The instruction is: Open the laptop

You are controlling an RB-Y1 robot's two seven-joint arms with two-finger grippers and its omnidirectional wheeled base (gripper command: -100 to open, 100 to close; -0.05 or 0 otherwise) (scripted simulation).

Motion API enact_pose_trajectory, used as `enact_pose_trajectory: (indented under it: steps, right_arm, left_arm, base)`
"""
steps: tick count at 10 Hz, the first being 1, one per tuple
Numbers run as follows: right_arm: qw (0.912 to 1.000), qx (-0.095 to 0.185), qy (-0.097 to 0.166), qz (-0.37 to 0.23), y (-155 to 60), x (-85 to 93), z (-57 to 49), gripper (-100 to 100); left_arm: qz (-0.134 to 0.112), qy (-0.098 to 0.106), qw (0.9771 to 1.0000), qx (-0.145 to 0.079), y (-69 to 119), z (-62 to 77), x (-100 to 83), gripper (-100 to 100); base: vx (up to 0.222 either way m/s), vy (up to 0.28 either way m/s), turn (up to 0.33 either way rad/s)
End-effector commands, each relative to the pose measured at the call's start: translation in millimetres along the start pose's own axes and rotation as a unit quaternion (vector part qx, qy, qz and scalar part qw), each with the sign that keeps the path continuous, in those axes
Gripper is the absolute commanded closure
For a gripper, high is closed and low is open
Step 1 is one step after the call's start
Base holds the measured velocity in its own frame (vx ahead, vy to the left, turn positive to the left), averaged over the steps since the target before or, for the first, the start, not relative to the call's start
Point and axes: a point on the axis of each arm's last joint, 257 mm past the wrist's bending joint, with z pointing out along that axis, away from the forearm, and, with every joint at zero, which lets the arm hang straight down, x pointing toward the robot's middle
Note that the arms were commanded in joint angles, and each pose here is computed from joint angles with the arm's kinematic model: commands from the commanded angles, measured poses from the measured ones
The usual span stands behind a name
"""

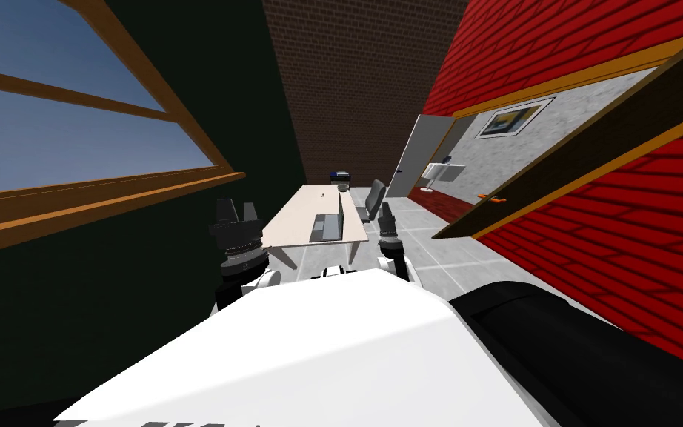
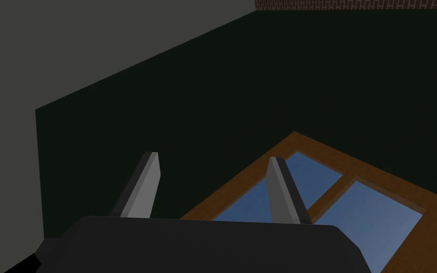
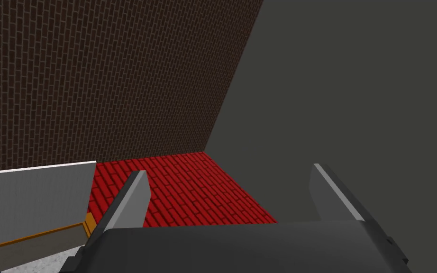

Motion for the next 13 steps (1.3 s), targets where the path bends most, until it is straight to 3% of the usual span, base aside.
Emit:
enact_pose_trajectory:
  steps: [1, 4, 7, 13]
  right_arm:
    - [0.9981, 0.001, 0.036, -0.049, -6.9, 7.5, -2.6, -100]
    - [0.991, 0.008, 0.066, -0.116, -20.7, 12.2, -6.3, -100]
    - [0.9783, 0.018, 0.088, -0.186, -37.5, 14.3, -10.8, -100]
    - [0.9393, 0.037, 0.129, -0.316, -71.8, 13.8, -21.2, -100]
  left_arm:
    - [0.0, 0.0, 1.0, 0.0, 0.0, 0.0, 0.0, 0]
    - [0.0, 0.0, 1.0, 0.0, 0.0, 0.0, 0.0, 0]
    - [0.0, 0.0, 1.0, 0.0, 0.0, 0.0, 0.0, 0]
    - [0.0, 0.0, 1.0, 0.0, 0.0, 0.0, 0.0, 0]
  base:
    - [0.0, 0.051, 0.011]
    - [-0.002, 0.071, 0.016]
    - [-0.003, 0.085, 0.017]
    - [-0.001, 0.079, 0.018]
